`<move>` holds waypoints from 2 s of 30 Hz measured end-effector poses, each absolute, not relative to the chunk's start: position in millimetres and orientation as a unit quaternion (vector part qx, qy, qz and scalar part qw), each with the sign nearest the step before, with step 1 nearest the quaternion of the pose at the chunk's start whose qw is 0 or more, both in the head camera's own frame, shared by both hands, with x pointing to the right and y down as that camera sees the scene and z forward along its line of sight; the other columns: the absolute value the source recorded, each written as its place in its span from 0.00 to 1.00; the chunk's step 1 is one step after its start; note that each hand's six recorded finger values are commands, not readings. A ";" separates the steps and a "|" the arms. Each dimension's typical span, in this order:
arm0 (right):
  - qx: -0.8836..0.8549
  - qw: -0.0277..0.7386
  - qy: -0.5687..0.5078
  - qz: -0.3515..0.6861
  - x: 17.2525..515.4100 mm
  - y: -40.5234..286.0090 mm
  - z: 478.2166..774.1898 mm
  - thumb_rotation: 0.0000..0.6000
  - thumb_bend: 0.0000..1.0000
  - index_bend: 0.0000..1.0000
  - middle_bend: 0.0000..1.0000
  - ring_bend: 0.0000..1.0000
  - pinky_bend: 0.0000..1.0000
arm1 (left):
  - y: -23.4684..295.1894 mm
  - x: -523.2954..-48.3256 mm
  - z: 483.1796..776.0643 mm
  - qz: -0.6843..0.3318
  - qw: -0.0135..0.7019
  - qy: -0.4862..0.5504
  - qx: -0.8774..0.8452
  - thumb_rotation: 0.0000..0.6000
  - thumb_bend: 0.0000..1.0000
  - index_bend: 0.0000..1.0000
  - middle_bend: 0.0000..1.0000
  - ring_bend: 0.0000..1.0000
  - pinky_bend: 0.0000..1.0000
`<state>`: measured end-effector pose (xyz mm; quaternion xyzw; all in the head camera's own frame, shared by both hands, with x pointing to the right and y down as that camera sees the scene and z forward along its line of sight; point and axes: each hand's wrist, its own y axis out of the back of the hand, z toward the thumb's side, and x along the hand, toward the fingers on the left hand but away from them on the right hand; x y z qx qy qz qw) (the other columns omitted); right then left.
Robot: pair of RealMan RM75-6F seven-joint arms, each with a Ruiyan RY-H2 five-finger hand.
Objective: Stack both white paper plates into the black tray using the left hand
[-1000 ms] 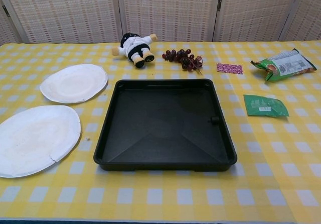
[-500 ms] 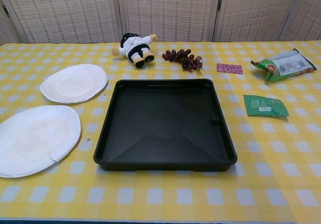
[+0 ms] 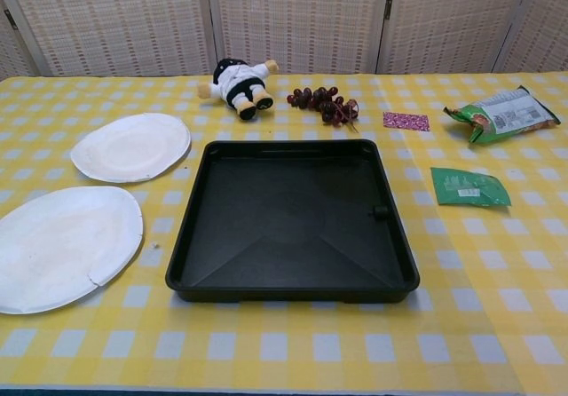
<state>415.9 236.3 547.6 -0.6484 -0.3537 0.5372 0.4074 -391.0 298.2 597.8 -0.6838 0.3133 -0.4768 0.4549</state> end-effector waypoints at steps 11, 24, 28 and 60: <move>-0.654 0.408 -0.344 0.537 410.1 239.3 551.8 1.00 0.29 0.00 0.00 0.00 0.00 | 322.8 -367.4 618.7 -0.472 0.481 0.289 -0.680 1.00 0.27 0.58 1.00 1.00 1.00; -0.656 0.407 -0.339 0.538 409.0 239.9 554.1 1.00 0.29 0.00 0.00 0.00 0.00 | 336.1 -358.0 665.8 -0.510 0.472 0.258 -0.672 1.00 0.27 0.53 1.00 1.00 1.00; -0.657 0.405 -0.336 0.540 409.1 239.6 555.8 1.00 0.29 0.00 0.00 0.00 0.00 | 334.0 -355.2 674.2 -0.515 0.476 0.252 -0.667 1.00 0.28 0.53 1.00 1.00 1.00; -0.654 0.404 -0.336 0.544 410.3 238.1 557.9 1.00 0.29 0.00 0.00 0.00 0.00 | 320.3 -340.3 697.1 -0.528 0.483 0.261 -0.648 1.00 0.28 0.54 1.00 1.00 1.00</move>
